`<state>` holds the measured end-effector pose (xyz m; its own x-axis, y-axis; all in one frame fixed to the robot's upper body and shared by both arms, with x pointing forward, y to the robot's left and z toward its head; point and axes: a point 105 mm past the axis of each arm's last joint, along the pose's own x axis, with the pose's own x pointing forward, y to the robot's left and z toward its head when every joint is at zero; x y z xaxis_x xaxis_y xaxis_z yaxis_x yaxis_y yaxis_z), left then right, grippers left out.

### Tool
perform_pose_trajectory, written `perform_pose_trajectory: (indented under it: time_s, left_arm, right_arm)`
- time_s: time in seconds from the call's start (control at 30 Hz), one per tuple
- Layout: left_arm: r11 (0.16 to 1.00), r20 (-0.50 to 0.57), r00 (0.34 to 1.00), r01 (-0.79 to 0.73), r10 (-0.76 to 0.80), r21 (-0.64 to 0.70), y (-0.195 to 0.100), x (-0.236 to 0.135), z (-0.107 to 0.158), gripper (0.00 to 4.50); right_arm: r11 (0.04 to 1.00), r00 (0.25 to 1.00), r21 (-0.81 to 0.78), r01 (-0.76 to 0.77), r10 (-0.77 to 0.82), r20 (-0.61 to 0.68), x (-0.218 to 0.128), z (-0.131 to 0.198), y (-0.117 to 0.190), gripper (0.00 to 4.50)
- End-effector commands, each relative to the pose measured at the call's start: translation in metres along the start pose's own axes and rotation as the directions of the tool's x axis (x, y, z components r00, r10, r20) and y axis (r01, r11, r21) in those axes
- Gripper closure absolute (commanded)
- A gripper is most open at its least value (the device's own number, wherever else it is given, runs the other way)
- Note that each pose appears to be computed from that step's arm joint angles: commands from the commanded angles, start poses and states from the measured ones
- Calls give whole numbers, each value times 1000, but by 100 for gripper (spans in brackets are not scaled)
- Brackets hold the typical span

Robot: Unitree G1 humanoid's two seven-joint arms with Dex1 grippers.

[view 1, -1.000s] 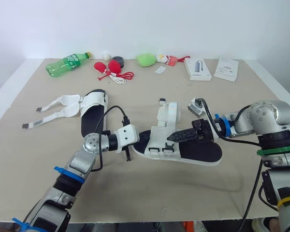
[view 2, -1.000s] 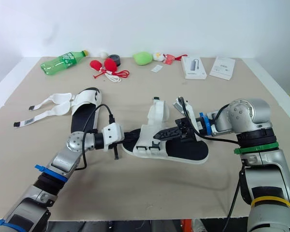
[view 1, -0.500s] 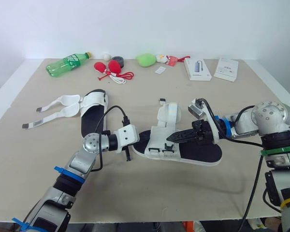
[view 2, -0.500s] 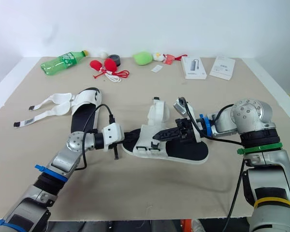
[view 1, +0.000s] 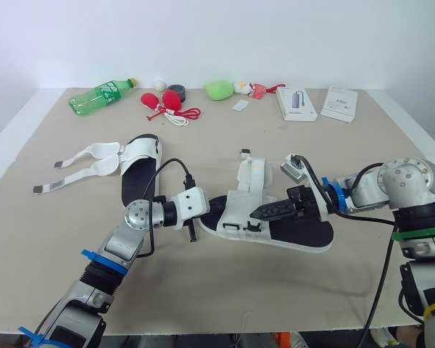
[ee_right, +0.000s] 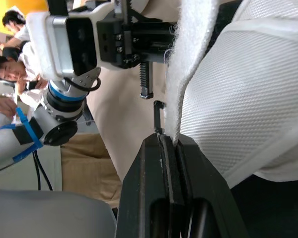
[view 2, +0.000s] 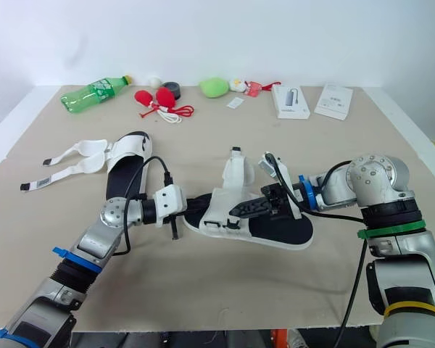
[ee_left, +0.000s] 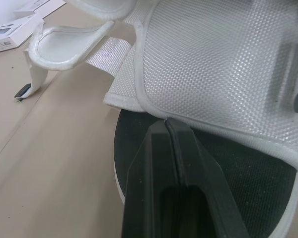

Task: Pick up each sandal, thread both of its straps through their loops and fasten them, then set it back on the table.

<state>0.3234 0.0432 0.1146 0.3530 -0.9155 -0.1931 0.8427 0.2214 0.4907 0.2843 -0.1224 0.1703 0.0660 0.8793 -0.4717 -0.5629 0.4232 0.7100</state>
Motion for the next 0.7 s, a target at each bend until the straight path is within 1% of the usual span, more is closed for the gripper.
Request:
perform_pose_trajectory:
  time_s: [0.03, 0.23, 0.43, 0.53, 0.57, 0.6, 0.67, 0.7]
  left_arm:
    - [1000, -42, 999, 16, -16, -13, -6, 0, -10, 450]
    - [1000, -38, 999, 16, -17, -14, -6, 1, -10, 450]
    - [999, -36, 999, 25, -26, -20, -8, 1, -10, 450]
    - [999, -38, 999, 28, -29, -21, -9, 1, -11, 450]
    - [999, -39, 999, 28, -29, -21, -9, 0, -11, 450]
    - [999, -39, 999, 28, -29, -21, -9, 0, -11, 450]
    - [999, -41, 999, 30, -31, -21, -9, 0, -11, 450]
    - [999, -41, 999, 31, -32, -21, -9, 0, -11, 450]
  right_arm:
    - [997, 1000, -71, 2, -2, -4, 0, -1, 10, 441]
    - [988, 999, -146, 41, -44, -20, 5, -7, 13, 441]
    - [980, 993, -160, 115, -117, 1, 6, -11, 0, 441]
    - [982, 995, -159, 99, -101, -7, 6, -12, 3, 441]
    - [983, 996, -159, 88, -91, -10, 6, -13, 5, 411]
    - [983, 997, -165, 79, -81, -7, 6, -12, 7, 391]
    - [981, 997, -176, 75, -73, 18, 4, -6, 9, 338]
    - [980, 997, -183, 74, -69, 34, 3, -2, 10, 286]
